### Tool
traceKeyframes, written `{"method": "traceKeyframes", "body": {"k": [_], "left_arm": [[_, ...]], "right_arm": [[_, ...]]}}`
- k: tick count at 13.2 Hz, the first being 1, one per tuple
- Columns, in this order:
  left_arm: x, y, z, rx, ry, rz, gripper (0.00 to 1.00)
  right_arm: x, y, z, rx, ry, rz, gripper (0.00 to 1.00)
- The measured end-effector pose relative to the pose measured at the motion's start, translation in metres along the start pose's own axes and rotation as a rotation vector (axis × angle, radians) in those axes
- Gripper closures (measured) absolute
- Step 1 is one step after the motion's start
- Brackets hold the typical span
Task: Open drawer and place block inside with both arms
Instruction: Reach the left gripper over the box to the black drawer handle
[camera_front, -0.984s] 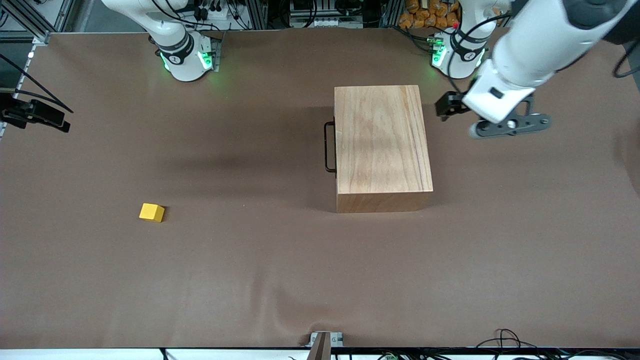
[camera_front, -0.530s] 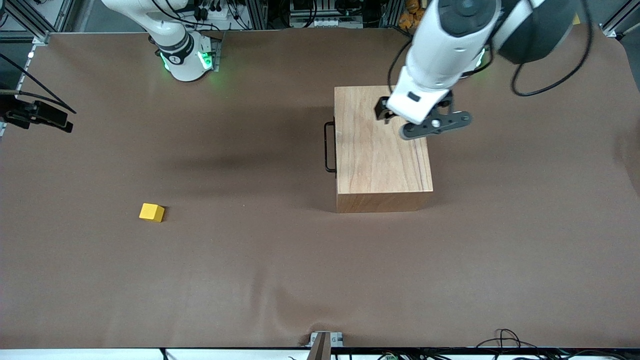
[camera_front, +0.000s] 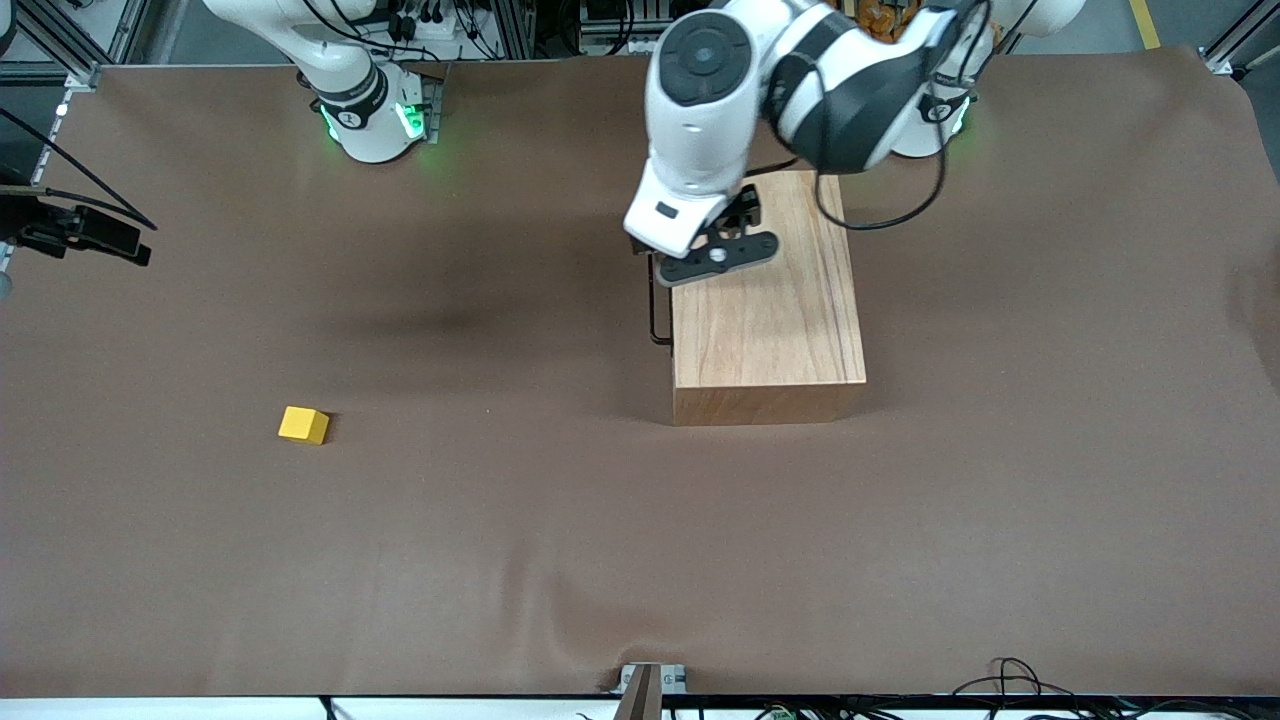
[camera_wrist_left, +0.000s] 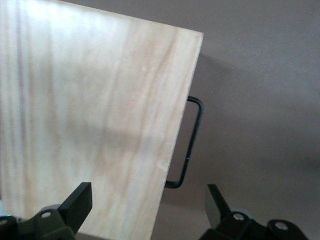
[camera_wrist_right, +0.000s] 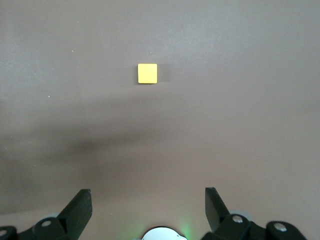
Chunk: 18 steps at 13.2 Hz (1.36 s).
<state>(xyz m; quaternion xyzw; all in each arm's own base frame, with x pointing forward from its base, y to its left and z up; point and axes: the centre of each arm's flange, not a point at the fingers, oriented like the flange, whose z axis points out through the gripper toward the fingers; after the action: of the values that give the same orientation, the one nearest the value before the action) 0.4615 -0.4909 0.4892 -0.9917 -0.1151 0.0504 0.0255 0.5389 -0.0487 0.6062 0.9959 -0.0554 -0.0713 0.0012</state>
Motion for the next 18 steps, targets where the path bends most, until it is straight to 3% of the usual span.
{"method": "traceKeyframes", "body": {"k": [5,10,16,18], "left_arm": [[-0.012,0.036,0.044,0.010,0.030,-0.006,0.00],[-0.038,0.076,0.097,0.025,0.104,0.005,0.00],[-0.038,0.089,0.147,0.087,0.139,0.072,0.00],[-0.039,0.091,0.158,0.099,0.133,0.084,0.00]], "right_arm": [[0.004,0.019,0.001,0.005,0.027,0.033,0.00],[0.017,0.021,0.000,0.005,0.116,0.036,0.00],[0.068,0.015,0.042,-0.005,0.191,0.030,0.00],[0.087,0.014,0.055,-0.009,0.239,0.029,0.00]]}}
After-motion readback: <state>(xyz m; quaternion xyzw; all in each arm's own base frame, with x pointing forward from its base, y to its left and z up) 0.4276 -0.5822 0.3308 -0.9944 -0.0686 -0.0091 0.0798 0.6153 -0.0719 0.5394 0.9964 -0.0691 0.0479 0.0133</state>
